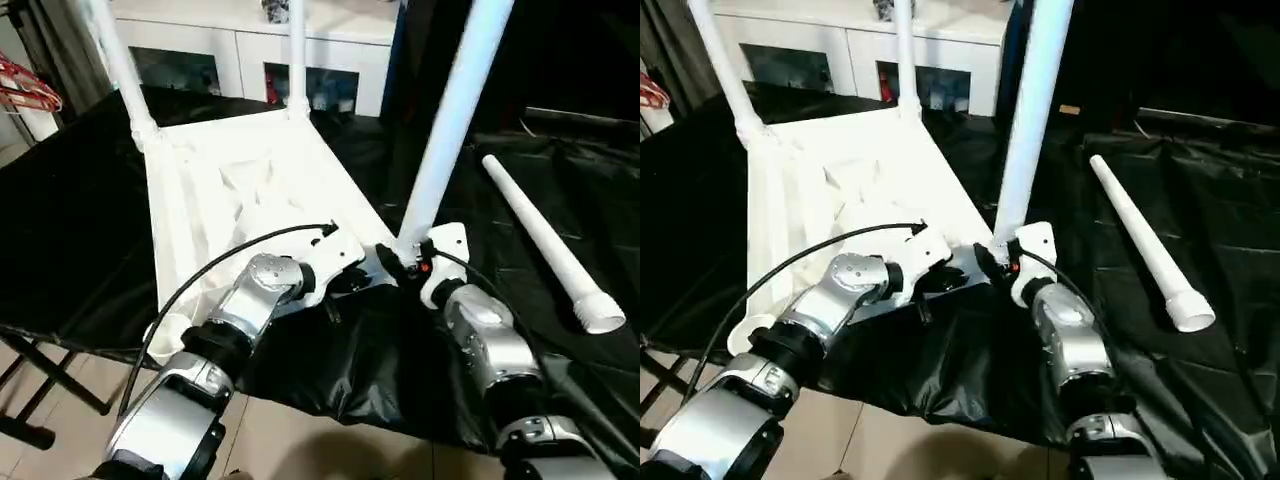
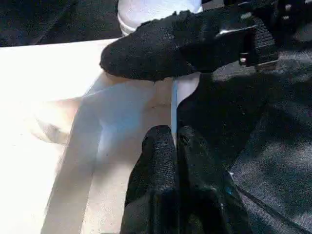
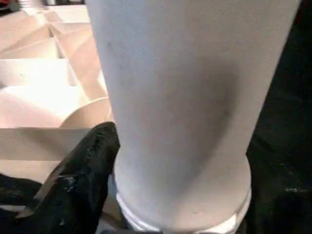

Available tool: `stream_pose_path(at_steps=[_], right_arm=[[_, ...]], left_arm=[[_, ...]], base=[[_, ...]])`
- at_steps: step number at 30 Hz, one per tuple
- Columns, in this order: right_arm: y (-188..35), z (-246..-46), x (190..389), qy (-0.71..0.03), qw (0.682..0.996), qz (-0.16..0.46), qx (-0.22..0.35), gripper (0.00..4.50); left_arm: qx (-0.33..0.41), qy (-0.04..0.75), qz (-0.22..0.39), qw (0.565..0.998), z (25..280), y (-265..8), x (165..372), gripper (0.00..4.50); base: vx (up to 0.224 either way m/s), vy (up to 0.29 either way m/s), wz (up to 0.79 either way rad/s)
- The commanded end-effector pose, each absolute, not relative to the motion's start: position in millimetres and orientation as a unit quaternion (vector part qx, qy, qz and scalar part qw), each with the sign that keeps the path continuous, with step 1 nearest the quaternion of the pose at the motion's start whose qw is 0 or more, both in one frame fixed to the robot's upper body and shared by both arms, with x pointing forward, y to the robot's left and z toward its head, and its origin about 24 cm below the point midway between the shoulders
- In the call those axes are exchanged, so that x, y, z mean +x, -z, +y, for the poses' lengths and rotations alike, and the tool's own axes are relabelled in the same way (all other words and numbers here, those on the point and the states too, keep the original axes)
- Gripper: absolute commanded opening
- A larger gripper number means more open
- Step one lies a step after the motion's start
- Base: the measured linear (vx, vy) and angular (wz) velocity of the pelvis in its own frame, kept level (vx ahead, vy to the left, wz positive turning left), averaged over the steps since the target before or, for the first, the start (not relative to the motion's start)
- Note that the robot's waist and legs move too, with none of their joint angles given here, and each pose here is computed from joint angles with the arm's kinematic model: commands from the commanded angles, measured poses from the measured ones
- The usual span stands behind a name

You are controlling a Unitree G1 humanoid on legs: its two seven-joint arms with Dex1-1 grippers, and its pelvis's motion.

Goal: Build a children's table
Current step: Rotate leg to tighten

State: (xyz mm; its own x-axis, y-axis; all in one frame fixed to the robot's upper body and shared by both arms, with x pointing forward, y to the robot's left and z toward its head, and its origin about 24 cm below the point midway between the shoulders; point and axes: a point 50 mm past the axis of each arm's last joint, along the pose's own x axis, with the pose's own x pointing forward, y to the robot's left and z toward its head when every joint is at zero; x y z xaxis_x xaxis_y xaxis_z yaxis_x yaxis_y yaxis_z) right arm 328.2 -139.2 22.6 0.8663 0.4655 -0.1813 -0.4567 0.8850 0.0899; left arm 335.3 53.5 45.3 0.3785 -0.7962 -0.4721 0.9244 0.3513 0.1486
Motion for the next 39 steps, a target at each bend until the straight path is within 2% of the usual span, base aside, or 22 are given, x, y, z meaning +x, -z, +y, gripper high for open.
stream_pose_path(at_steps=[1, 2, 6, 11, 18, 19, 20, 21, 24, 29, 32, 34, 37, 38, 39], right_arm=[[-25.0, -112.2, 325.0, -0.324, 0.940, 0.104, 0.018, 3.86], [-26.1, -115.3, 325.1, -0.331, 0.938, 0.106, 0.016, 3.98], [-30.5, -127.4, 320.3, -0.396, 0.912, 0.109, -0.010, 3.98], [-36.6, -150.2, 306.1, -0.497, 0.857, 0.128, -0.041, 3.98], [-41.4, -158.2, 295.3, -0.567, 0.810, 0.141, -0.046, 3.98], [-41.5, -158.2, 295.1, -0.569, 0.809, 0.142, -0.046, 3.81], [-42.8, -158.6, 291.1, -0.595, 0.789, 0.147, -0.044, 3.71], [-42.4, -158.2, 289.4, -0.604, 0.782, 0.150, -0.045, 3.63], [-39.8, -156.8, 286.6, -0.613, 0.773, 0.156, -0.048, 3.29], [-38.8, -152.9, 285.4, -0.612, 0.776, 0.150, -0.040, 2.88], [-35.0, -150.4, 282.0, -0.607, 0.780, 0.151, -0.026, 2.78], [-28.4, -147.7, 282.0, -0.577, 0.803, 0.150, -0.013, 2.74], [-25.8, -146.1, 283.0, -0.559, 0.815, 0.149, -0.005, 2.73], [-23.2, -143.6, 286.1, -0.531, 0.835, 0.144, 0.004, 2.72], [-23.2, -143.6, 286.1, -0.531, 0.835, 0.144, 0.004, 2.72]], left_arm=[[0.189, 0.593, 0.118, 0.774, 34.3, -55.3, 325.9, 0.00], [0.189, 0.606, 0.114, 0.764, 36.4, -56.1, 323.8, 0.00], [0.201, 0.639, 0.124, 0.732, 49.6, -54.6, 318.6, 0.00], [0.202, 0.673, 0.138, 0.698, 70.2, -55.6, 315.4, 0.00], [0.211, 0.701, 0.158, 0.663, 85.9, -55.9, 311.0, 0.00], [0.211, 0.702, 0.159, 0.662, 86.2, -55.9, 310.8, 0.00], [0.215, 0.713, 0.170, 0.646, 92.2, -55.2, 308.6, 0.00], [0.217, 0.714, 0.174, 0.642, 93.7, -54.8, 308.3, 0.00], [0.216, 0.715, 0.178, 0.640, 95.3, -55.0, 308.7, 0.00], [0.214, 0.716, 0.180, 0.640, 95.9, -54.4, 308.6, 0.00], [0.205, 0.705, 0.175, 0.656, 93.9, -53.8, 310.2, 0.00], [0.203, 0.676, 0.168, 0.688, 87.7, -53.8, 316.7, 0.00], [0.204, 0.662, 0.166, 0.702, 85.0, -53.9, 319.9, 0.00], [0.204, 0.641, 0.161, 0.723, 81.3, -54.6, 324.7, 0.00], [0.204, 0.641, 0.161, 0.723, 81.3, -54.6, 324.7, 0.00]], base=[[0.000, 0.000, 0.00], [0.000, 0.000, 0.00], [0.000, 0.000, 0.00], [0.000, 0.000, 0.00], [0.000, 0.000, 0.00], [0.000, 0.000, 0.00], [0.000, 0.000, 0.00], [0.000, 0.000, 0.00], [0.000, 0.000, 0.00], [0.000, 0.000, 0.00], [0.000, 0.000, 0.00], [0.000, 0.000, 0.00], [0.000, 0.000, 0.00], [0.000, 0.000, 0.00], [0.000, 0.000, 0.00]])
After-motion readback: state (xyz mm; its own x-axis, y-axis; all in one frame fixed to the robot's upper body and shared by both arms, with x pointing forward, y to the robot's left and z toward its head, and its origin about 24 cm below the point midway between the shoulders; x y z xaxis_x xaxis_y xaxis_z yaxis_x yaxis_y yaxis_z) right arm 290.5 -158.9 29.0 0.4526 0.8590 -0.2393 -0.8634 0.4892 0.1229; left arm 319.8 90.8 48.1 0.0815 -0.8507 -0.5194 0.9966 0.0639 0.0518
